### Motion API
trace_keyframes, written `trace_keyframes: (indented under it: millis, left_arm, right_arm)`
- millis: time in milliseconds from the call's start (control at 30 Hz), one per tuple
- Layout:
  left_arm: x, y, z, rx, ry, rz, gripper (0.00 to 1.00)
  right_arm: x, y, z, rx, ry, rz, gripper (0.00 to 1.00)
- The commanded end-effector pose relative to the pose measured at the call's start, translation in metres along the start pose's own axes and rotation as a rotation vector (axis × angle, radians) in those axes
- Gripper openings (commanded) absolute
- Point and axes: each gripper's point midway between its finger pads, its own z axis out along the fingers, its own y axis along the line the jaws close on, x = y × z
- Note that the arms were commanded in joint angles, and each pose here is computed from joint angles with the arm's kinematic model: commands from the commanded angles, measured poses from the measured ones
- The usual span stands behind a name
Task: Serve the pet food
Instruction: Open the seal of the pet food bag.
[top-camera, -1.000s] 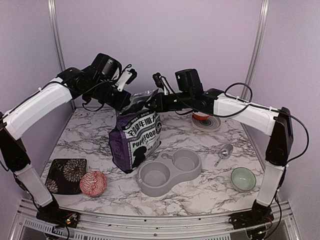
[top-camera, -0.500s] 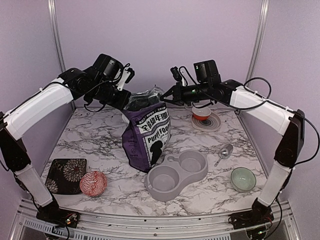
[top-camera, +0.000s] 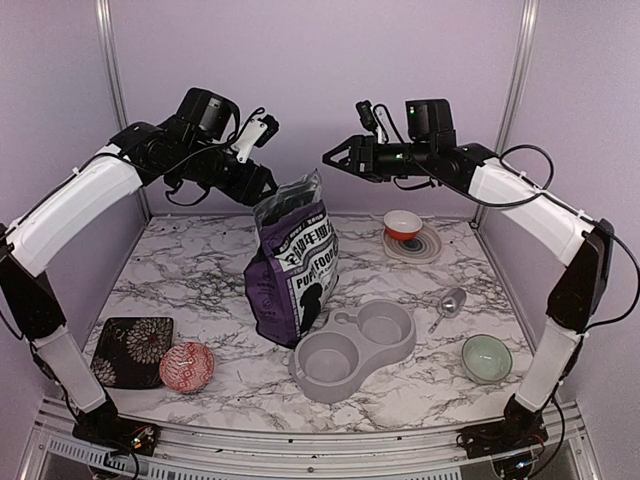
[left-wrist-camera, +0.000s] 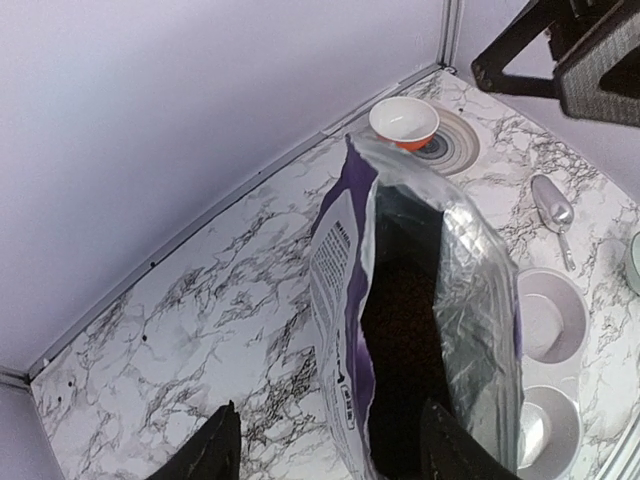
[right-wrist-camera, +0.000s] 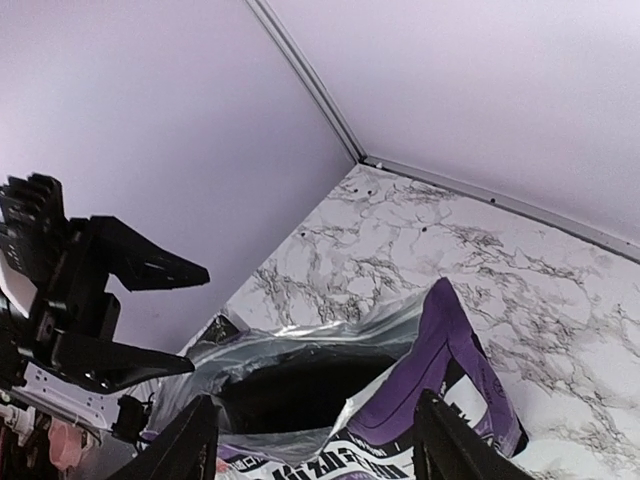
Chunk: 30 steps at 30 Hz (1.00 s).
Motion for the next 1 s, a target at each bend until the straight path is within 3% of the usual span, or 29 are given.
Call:
trace_keyframes:
  millis: [0,233,333,500,667,833,967]
  left_arm:
    - [-0.019,-0.011,0.014,0.067,-0.047,0.134,0.63]
    - [-0.022,-0.013,0.049,0.075,-0.025,0.222,0.63]
    - [-0.022,-0.007,0.07,0.049,-0.008,0.223,0.56]
    - [-0.025,-0.004,0.091,0.048,-0.003,0.194,0.01]
    - [-0.03,0.017,0.081,-0.065,-0.005,0.113,0.0]
    - [-0.029,0.086,0.055,-0.341,-0.016,-0.101,0.0]
    - [-0.024,0.101,0.026,-0.426,-0.052,-0.261,0.0]
  right_arm:
    - [0.002,-0.005,-0.008,0.057,-0.012,-0.039,0.66]
    - [0.032,-0.018,-0.011,0.082,0.026,-0.031,0.67]
    - [0.038,-0.017,-0.016,0.08,0.029,-0.036,0.67]
    - [0.043,-0.015,-0.022,0.079,0.028,-0.047,0.67]
    - [0.048,-0.015,-0.028,0.088,0.024,-0.059,0.67]
    - [0.04,-0.019,-0.026,0.105,-0.002,-0.082,0.67]
    - [0.027,-0.021,-0.023,0.13,-0.015,-0.1,0.66]
